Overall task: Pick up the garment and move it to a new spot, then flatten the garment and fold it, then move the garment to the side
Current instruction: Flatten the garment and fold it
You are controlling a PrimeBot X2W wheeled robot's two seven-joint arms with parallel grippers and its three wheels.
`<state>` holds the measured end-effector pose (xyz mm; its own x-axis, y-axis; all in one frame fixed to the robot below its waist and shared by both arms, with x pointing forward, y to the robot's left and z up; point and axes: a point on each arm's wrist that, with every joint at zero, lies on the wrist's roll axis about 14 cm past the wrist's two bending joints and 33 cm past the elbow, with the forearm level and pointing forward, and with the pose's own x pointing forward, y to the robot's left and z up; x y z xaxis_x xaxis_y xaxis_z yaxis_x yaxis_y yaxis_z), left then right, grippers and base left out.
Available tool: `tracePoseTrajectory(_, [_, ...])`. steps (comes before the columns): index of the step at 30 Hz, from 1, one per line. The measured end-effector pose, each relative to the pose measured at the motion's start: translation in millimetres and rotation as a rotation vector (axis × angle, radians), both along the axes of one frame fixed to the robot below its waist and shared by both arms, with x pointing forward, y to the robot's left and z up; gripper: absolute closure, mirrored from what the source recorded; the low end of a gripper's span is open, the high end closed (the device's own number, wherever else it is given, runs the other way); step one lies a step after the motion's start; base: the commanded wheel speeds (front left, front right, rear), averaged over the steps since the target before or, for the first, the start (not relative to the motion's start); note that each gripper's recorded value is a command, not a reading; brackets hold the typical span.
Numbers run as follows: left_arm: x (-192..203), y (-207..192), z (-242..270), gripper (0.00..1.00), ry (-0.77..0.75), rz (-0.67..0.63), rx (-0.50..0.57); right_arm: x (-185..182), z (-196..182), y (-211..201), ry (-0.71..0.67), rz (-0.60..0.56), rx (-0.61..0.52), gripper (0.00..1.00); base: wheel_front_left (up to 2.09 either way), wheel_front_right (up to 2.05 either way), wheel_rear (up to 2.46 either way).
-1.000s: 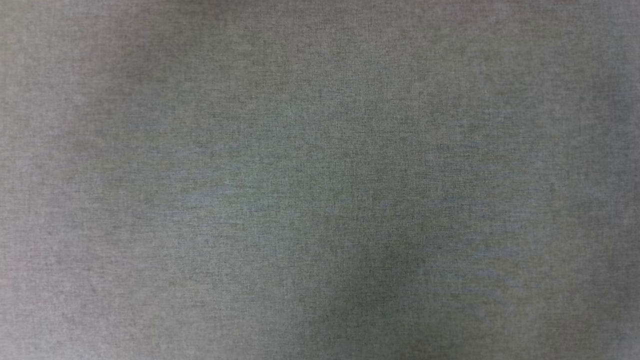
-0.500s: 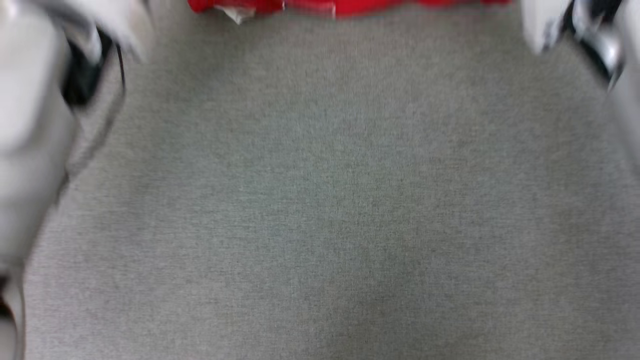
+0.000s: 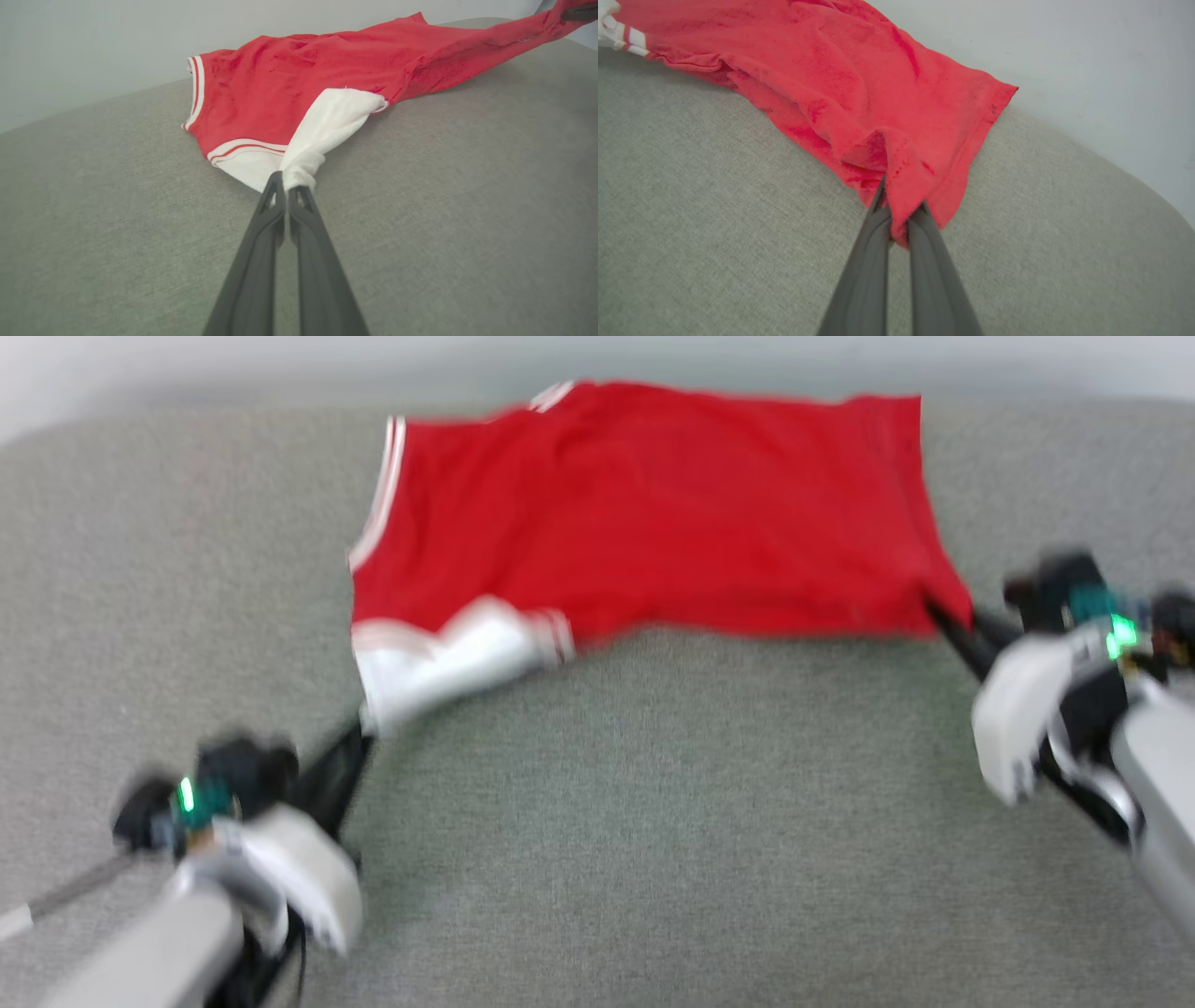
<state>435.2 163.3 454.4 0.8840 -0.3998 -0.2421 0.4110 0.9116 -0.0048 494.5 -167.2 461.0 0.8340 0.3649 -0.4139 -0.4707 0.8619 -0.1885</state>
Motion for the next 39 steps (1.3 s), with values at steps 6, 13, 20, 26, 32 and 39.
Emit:
tracePoseTrajectory(6, [-79.1,1.1,-26.2,1.0,0.172,0.047,-0.033,-71.8,-27.4,-22.2,0.118,-0.028,-0.001,1.0,0.0,0.0,0.0])
tracePoseTrajectory(13, [-144.0,-8.3,-37.6,1.0,0.317,0.094,-0.105,-141.9,-46.7,-38.3,0.212,-0.085,0.031,1.0,0.0,0.0,0.0])
tracePoseTrajectory(20, [-199.0,-12.7,-54.3,1.0,0.493,0.083,-0.109,-187.4,-54.3,-51.9,0.271,-0.149,0.044,1.0,0.0,0.0,0.0])
tracePoseTrajectory(26, [-190.2,-13.1,-47.6,1.0,0.455,0.072,-0.095,-194.2,-49.6,-46.8,0.274,-0.163,0.059,1.0,0.0,0.0,0.0])
tracePoseTrajectory(32, [-133.7,-12.5,-14.2,1.0,0.245,0.045,-0.063,-172.6,-26.9,-45.3,0.201,-0.171,0.072,1.0,0.0,0.0,0.0])
tracePoseTrajectory(39, [-66.2,-13.8,23.2,1.0,0.059,0.005,-0.017,-139.8,-1.3,-44.9,0.121,-0.182,0.088,1.0,0.0,0.0,0.0])
